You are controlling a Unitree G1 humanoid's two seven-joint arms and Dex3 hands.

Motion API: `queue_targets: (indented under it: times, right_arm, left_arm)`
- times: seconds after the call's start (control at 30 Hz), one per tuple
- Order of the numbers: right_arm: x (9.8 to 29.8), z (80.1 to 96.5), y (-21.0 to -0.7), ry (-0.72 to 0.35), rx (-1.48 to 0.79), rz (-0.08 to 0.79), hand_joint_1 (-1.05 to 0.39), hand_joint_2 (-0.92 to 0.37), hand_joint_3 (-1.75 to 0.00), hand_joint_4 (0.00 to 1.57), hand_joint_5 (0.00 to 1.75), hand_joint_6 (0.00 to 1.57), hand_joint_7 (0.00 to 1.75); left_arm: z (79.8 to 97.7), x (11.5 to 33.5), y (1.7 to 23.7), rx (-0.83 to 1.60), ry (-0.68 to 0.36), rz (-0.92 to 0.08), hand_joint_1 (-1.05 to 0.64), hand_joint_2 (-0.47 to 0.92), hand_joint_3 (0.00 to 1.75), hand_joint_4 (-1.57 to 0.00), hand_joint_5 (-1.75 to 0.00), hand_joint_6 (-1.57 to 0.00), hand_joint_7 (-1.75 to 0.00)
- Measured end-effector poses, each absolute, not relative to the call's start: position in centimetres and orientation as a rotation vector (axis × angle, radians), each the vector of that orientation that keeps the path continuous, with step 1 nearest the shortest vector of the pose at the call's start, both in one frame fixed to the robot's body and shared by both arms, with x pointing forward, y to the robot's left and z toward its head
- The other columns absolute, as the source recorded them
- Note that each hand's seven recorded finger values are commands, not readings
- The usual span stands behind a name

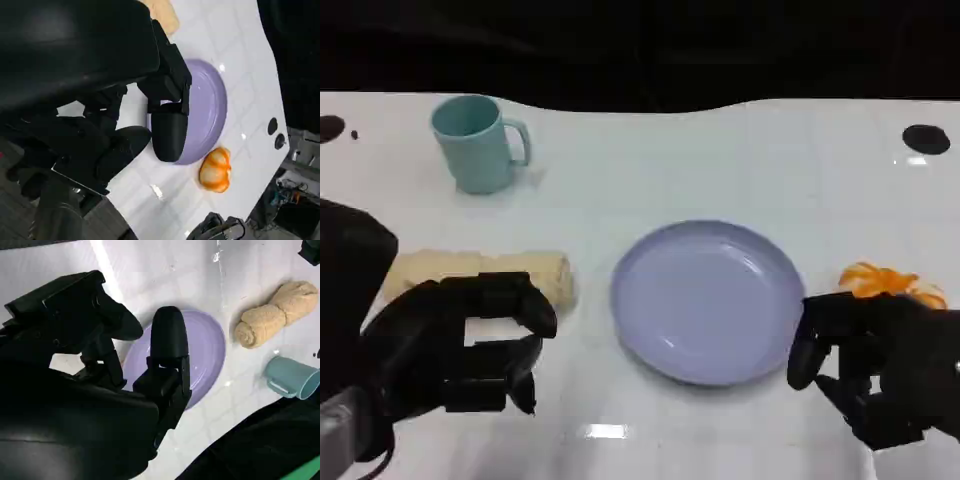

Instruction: Grasp the towel on the left side of the plate with the left hand and place it into the plate.

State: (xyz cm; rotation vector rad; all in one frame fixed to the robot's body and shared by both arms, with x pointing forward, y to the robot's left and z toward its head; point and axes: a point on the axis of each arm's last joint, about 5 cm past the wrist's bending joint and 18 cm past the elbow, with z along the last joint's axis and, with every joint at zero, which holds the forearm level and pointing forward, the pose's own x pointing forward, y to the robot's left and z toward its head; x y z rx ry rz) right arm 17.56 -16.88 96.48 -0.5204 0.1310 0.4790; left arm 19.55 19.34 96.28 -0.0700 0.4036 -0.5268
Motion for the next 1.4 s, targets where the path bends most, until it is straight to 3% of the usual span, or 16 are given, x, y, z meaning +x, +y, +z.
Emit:
queue_targets:
  times: [0.83, 1.07, 1.2, 1.37, 1.4]
  right_arm:
    - [17.55, 96.49, -16.87, 0.131, -0.521, 0.479, -0.01, -0.55, -1.09, 0.71, 1.75, 0.71, 1.41]
    - [17.55, 96.47, -16.84, 0.131, -0.520, 0.481, -0.01, -0.55, -1.10, 0.71, 1.74, 0.71, 1.40]
    - [17.55, 96.47, -16.79, 0.125, -0.522, 0.484, -0.01, -0.55, -1.10, 0.72, 1.74, 0.71, 1.40]
    - [17.55, 96.46, -16.73, 0.121, -0.524, 0.488, -0.01, -0.54, -1.12, 0.72, 1.74, 0.71, 1.40]
    - [17.55, 96.44, -16.69, 0.121, -0.524, 0.489, -0.01, -0.54, -1.12, 0.72, 1.74, 0.71, 1.40]
  left_arm:
    - [96.27, 19.67, 19.45, -0.042, 0.388, -0.525, -0.06, 0.59, 1.17, -0.74, -1.75, -0.71, -1.50]
    - [96.23, 19.72, 19.45, -0.018, 0.379, -0.490, -0.04, 0.62, 1.12, -0.65, -1.69, -0.68, -1.42]
    - [96.19, 19.70, 19.34, -0.025, 0.347, -0.485, -0.05, 0.61, 1.12, -0.65, -1.62, -0.69, -1.29]
    - [95.94, 19.80, 19.34, 0.044, 0.252, -0.425, -0.09, 0.58, 1.05, -0.54, -1.31, -0.62, -0.87]
    - [95.86, 19.88, 19.31, 0.061, 0.228, -0.412, -0.11, 0.61, 0.96, -0.53, -1.20, -0.60, -0.74]
